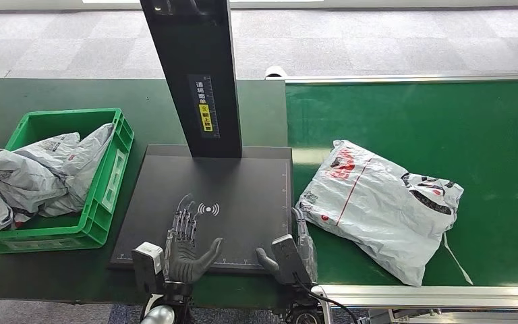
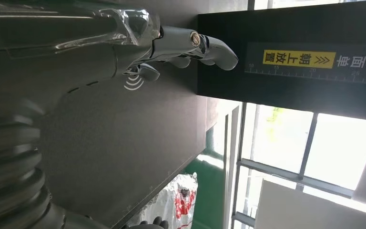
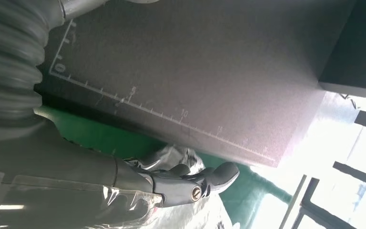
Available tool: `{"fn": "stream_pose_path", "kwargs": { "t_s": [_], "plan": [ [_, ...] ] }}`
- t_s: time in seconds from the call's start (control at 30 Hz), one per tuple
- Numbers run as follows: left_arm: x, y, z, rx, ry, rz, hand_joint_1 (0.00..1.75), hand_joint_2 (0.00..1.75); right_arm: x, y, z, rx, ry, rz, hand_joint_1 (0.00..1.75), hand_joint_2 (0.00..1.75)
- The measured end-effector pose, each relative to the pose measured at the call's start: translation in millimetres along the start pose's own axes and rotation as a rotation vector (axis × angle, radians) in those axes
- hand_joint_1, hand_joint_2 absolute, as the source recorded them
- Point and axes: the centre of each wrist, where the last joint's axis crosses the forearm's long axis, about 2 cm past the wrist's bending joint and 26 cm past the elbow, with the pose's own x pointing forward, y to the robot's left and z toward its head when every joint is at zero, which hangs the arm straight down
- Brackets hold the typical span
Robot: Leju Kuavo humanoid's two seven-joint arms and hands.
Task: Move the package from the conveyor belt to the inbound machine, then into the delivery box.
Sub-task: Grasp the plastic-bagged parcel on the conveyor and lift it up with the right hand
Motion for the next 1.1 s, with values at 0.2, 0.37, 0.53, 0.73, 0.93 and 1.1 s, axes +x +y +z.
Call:
{"fn": "stream_pose_path", "kwargs": {
  "t_s": [0.2,0.37,0.53,0.73,0.93,1.1],
  "plan": [
    [2.4,-7.1,-1.8,-0.059,-0.02,0.019,0.0,1.75,2.5,-114.9,-71.5,-0.148,-0.097,0.469,0.0,1.75],
    [3.7,-14.3,-5.3,-0.104,-0.026,0.051,0.0,1.75,-1.6,-183.5,-118.6,-0.192,0.099,0.59,0.0,1.75],
    [4.1,-20.3,-8.8,-0.127,-0.028,0.068,0.0,1.75,-18.9,-223.6,-138.5,-0.148,0.309,0.623,0.0,1.75],
    [3.4,-23.2,-18.1,-0.147,-0.03,0.076,0.0,1.75,-36.4,-237.4,-147.3,0.042,0.563,0.609,0.0,1.75],
    [1.5,-24.1,-20.7,-0.151,-0.022,0.075,0.0,1.75,-42.1,-240.7,-148.7,0.076,0.618,0.608,0.0,1.75],
    [0.2,-24.5,-26.5,-0.166,-0.02,0.074,0.0,1.75,-44.0,-237.9,-151.2,0.245,0.699,0.58,0.0,1.75]
  ]
}}
